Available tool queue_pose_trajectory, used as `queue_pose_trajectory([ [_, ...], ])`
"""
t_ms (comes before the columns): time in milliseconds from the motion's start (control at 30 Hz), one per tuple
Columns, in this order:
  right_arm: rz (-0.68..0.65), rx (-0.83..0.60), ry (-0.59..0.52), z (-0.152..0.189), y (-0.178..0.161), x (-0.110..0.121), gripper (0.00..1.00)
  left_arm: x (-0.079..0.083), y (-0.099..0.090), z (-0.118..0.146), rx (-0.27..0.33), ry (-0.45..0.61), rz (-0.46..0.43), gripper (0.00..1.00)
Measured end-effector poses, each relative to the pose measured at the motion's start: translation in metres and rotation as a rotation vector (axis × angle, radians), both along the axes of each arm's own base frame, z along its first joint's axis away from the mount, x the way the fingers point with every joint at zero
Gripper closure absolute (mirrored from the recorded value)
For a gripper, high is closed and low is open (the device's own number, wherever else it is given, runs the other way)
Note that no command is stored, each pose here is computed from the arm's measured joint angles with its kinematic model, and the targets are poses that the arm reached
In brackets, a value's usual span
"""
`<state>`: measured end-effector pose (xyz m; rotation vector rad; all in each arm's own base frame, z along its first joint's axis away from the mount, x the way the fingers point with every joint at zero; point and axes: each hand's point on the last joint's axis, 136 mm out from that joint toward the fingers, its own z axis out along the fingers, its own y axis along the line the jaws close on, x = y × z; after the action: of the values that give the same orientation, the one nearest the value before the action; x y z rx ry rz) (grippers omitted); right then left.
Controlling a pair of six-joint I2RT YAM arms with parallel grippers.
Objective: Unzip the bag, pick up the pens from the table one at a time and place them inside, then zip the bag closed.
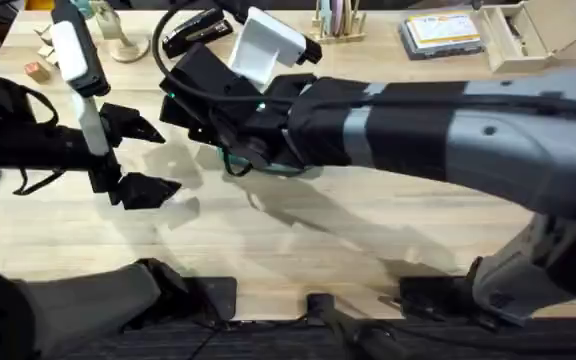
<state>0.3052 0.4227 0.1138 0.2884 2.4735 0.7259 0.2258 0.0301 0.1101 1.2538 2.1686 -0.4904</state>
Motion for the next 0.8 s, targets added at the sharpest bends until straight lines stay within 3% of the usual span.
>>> queue_pose_trajectory([
  [333, -0.018, -0.015, -0.014, -0.013, 0.002, 0.006, 0.113, 0.000, 0.000, 0.000, 0.000, 0.000, 0.000, 0.008],
  [733, -0.046, -0.054, -0.026, -0.024, -0.004, 0.011, 0.555, 0.000, 0.000, 0.000, 0.000, 0.000, 0.000, 0.007],
  [800, -0.050, -0.059, -0.023, -0.025, -0.006, 0.012, 0.684, 0.000, 0.000, 0.000, 0.000, 0.000, 0.000, 0.007],
])
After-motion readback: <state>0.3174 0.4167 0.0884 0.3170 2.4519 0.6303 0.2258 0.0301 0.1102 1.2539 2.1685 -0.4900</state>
